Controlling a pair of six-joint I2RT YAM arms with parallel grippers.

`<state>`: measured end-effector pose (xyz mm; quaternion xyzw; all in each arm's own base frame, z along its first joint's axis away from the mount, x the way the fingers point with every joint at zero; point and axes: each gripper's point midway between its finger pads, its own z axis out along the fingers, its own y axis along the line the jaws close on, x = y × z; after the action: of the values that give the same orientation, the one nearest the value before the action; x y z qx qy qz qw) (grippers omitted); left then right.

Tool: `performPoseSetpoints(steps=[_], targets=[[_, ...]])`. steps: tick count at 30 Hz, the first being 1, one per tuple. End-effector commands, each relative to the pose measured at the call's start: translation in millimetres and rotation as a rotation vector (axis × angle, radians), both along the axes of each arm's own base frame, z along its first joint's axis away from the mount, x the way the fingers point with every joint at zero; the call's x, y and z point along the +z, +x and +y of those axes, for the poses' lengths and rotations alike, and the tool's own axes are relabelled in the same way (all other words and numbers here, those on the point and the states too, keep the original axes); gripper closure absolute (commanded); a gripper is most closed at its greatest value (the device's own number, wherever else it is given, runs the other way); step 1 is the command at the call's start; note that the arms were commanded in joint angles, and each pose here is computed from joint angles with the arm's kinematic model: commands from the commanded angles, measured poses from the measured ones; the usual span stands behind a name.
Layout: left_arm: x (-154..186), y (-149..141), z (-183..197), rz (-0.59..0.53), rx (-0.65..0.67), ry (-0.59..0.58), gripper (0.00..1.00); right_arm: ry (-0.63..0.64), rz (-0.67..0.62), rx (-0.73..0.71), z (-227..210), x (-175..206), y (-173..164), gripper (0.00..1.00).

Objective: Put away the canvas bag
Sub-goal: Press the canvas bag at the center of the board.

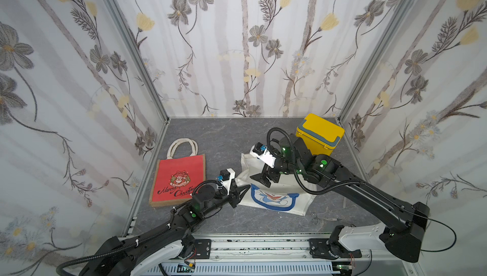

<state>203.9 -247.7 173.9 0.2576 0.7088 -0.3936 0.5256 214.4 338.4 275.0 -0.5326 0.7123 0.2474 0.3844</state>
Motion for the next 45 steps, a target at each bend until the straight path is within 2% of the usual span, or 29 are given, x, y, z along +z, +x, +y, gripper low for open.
performPoseSetpoints(steps=[1, 6, 12, 17, 21, 28, 37, 45], targets=[[1.2, -11.0, -11.0, -0.019, -0.112, 0.007, 0.74, -0.062, 0.013, -0.014, 3.7, -15.1, 1.9, 0.0], [4.2, -20.4, -20.0, -0.001, -0.193, -0.028, 0.77, -0.095, 0.013, -0.008, 12.6, -25.4, 10.6, 0.0], [0.6, -19.2, -22.4, 0.016, -0.213, -0.031, 0.79, -0.158, 0.023, 0.017, 16.7, -46.0, 14.1, 0.0], [-2.3, -13.8, -20.5, 0.028, -0.208, -0.038, 0.78, -0.179, 0.062, 0.074, 17.5, -54.1, 3.0, 0.08], [-0.9, -11.6, -20.6, 0.028, -0.215, -0.043, 0.79, -0.172, 0.049, 0.024, 12.1, -43.9, 10.2, 0.05], [-7.1, -11.4, -23.5, 0.056, -0.229, -0.042, 0.81, -0.015, 0.09, 0.055, 5.6, -3.6, 4.3, 0.0], [-6.0, -1.5, -26.8, 0.074, -0.23, -0.051, 0.75, -0.125, 0.111, 0.041, 5.6, -40.4, 1.4, 0.0], [-11.8, 6.3, -32.4, 0.102, -0.235, -0.045, 0.75, -0.112, 0.099, 0.034, 9.3, -36.0, 3.6, 0.0]])
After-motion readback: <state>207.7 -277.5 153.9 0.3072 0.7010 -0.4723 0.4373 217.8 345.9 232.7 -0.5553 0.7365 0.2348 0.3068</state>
